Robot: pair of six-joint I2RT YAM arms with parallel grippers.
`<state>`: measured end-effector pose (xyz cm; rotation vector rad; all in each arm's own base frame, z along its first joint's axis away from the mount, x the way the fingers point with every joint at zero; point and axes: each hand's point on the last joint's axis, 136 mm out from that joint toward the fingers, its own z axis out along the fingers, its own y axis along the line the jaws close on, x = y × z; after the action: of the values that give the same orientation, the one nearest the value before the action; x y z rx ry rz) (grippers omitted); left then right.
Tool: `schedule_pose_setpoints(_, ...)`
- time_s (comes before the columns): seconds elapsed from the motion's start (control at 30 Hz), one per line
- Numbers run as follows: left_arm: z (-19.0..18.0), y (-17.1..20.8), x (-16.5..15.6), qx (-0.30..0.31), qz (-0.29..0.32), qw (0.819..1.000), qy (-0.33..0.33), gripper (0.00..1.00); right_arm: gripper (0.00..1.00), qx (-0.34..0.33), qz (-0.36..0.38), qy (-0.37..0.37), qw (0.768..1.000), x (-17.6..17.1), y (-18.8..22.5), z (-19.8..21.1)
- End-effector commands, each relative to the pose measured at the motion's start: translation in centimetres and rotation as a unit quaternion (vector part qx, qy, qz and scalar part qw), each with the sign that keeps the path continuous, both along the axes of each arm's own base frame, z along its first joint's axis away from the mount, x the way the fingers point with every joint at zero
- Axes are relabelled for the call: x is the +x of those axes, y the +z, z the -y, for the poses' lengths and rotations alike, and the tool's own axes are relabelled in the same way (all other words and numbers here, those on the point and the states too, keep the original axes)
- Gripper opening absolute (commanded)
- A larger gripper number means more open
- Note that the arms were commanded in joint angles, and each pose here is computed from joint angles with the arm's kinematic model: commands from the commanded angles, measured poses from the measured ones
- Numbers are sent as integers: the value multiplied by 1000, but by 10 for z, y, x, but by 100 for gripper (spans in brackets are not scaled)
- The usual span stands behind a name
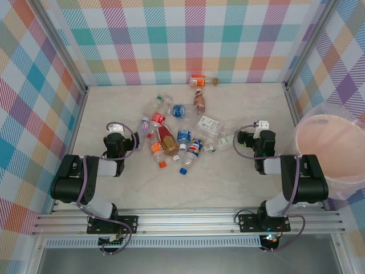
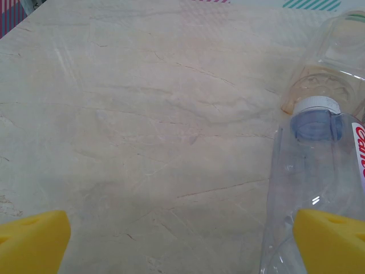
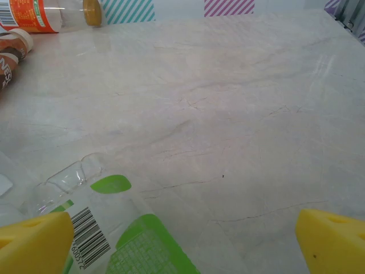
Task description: Put the plastic bottles in the bin
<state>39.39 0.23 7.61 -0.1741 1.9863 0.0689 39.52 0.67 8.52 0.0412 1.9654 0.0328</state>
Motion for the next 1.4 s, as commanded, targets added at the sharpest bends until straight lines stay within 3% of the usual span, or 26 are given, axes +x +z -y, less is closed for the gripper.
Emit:
schedule_pose_setpoints(0.0,-2,6,1,1,14,1000,6,100,100,5,17,-3,1000,1,7,-1)
schedule_pose_setpoints(0.93,-2,7,1,2,16,1000,5,100,100,5,19,-1,1000,1,8,-2)
schedule_pose_setpoints(1.2,4,30,4,0,-38,999,-7,100,100,5,-3,17,1000,-3,41,-7)
schedule_pose_setpoints(1.37,-16,45,-5,-5,-27,998,59,100,100,41,-9,34,999,-7,60,-18)
